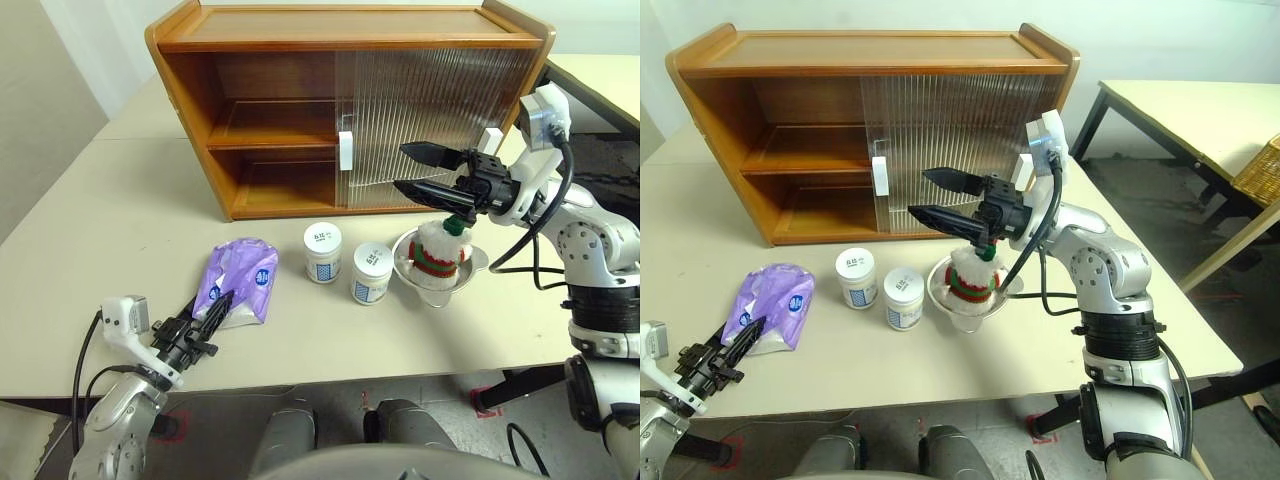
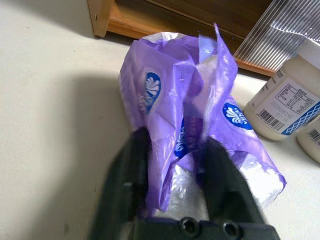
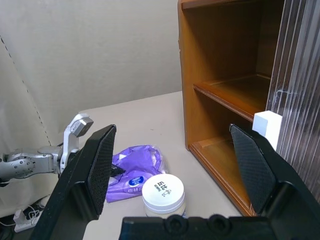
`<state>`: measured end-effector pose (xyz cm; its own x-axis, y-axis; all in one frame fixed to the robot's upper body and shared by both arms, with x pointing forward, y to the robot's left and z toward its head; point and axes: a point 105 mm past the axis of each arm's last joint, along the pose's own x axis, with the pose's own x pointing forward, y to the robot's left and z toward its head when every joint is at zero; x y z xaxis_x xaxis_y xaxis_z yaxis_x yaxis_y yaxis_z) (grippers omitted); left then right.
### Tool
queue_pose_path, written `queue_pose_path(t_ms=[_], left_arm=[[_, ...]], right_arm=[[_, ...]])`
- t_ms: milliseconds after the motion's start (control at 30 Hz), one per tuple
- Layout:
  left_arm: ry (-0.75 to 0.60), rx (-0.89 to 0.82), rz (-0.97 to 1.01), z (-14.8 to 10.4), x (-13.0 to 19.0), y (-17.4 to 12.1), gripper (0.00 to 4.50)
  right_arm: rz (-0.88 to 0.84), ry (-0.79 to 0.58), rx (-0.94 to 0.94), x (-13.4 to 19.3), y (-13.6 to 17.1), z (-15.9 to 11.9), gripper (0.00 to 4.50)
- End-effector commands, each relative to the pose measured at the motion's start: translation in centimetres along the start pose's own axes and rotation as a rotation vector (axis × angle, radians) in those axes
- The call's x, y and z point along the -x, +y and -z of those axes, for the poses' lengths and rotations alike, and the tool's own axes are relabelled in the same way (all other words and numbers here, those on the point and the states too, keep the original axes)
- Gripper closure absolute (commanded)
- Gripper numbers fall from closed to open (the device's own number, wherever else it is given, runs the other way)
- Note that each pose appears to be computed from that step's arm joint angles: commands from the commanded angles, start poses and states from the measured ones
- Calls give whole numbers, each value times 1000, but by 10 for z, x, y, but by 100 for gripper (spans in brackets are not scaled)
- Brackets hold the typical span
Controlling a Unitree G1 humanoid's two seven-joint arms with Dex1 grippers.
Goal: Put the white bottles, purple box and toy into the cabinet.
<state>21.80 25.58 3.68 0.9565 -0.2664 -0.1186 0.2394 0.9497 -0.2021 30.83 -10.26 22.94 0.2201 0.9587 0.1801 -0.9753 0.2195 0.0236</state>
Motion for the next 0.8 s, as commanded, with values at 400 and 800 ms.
queue_pose_path(t_ms=[400, 800], left_arm=[[-125, -22, 107, -58, -32, -13, 447], [-294, -75, 118, -149, -69, -31, 447]], right_arm=[[-4, -18, 28, -3, -1, -8, 0], [-12, -25, 20, -5, 0, -3, 0]])
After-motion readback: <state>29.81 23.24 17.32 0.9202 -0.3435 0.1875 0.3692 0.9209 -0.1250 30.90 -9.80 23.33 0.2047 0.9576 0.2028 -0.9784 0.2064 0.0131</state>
